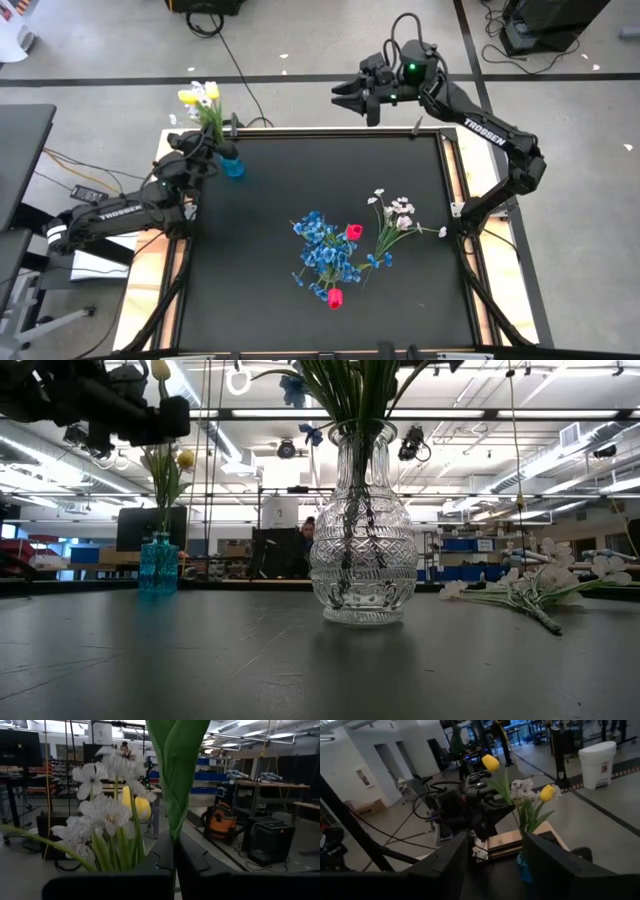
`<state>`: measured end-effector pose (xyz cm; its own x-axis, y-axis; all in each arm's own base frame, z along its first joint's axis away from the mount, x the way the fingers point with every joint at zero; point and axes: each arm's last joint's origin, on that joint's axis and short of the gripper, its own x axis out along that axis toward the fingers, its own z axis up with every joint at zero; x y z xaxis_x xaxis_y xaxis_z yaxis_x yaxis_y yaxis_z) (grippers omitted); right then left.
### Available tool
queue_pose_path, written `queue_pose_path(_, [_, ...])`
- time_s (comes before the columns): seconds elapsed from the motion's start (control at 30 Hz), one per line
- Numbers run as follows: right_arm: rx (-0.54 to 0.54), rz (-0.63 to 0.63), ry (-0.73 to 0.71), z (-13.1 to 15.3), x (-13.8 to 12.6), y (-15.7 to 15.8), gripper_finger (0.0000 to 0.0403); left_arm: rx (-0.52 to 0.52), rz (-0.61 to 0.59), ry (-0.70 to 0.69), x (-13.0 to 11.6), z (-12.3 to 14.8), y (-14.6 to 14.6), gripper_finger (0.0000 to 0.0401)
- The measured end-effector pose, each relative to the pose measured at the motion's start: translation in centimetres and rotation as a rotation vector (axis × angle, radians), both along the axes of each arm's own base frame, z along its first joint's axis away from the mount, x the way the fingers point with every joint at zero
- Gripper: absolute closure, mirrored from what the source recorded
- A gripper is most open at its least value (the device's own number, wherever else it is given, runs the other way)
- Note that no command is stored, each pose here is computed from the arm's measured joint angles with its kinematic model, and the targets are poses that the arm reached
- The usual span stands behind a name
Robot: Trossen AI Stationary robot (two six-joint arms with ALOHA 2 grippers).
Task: Sort flowers into vase by color
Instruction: Put the yellow flower into the blue vase
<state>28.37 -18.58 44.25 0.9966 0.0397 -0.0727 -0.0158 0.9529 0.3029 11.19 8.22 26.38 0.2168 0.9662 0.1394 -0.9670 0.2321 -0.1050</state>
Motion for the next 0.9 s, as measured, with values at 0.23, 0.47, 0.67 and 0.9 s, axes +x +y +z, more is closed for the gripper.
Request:
queue_pose_path(0.23, [0.0,-0.025,0.0,0.0,-0.5,-0.7,0.0199,0.031,0.004,0.034,0.0,1.4,0.0,0.0394])
queue_pose_path(0.47, [0.017,-0.045,0.001,0.0,-0.6,-0.9,0.0199,-0.11,-0.018,0.059,0.2,-0.5,0.1,0.0394])
queue_pose_path(0.67, [0.016,-0.056,0.002,0.0,-0.6,-1.0,0.0199,-0.159,-0.015,0.098,0.2,-1.2,0.1,0.0394])
queue_pose_path(0.9, [0.023,-0.056,0.002,0.0,-0.6,-1.0,0.0199,-0.216,0.027,0.066,-0.2,-1.9,0.5,0.0361])
